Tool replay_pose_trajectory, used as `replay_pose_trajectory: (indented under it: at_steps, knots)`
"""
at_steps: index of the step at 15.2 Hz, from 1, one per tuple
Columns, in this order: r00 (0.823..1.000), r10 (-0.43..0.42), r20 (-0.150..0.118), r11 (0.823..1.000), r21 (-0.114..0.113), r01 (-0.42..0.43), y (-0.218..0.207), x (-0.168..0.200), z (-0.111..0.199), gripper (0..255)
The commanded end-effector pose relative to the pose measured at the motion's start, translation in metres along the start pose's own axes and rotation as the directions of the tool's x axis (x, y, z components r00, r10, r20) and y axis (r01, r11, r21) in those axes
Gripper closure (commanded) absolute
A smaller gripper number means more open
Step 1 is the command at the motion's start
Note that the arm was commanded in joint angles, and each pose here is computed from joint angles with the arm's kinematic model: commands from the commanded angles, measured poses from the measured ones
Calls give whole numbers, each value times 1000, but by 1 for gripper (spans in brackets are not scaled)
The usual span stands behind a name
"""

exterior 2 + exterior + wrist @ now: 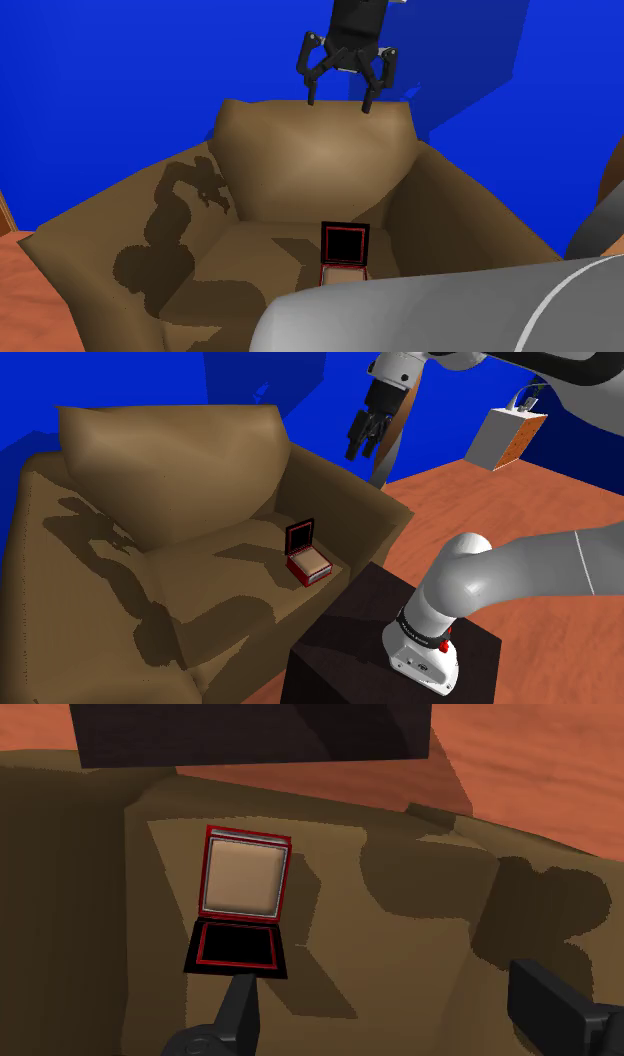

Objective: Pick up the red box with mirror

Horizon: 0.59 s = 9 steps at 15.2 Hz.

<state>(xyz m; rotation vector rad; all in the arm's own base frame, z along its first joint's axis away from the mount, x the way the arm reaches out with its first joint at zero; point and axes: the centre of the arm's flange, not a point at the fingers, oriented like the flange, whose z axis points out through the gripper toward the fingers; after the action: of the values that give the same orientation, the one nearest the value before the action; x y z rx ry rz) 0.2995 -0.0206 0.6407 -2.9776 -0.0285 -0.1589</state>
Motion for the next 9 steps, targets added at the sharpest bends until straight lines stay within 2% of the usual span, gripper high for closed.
replay_pose_trajectory:
  at_steps: [1,5,9]
  knots:
    - [1000,0,0,1000,0,0,0,0,0,0]
    - [987,-155,46,988,-11,155,27,17,42,0]
    - [948,-305,92,952,-15,307,52,36,85,0]
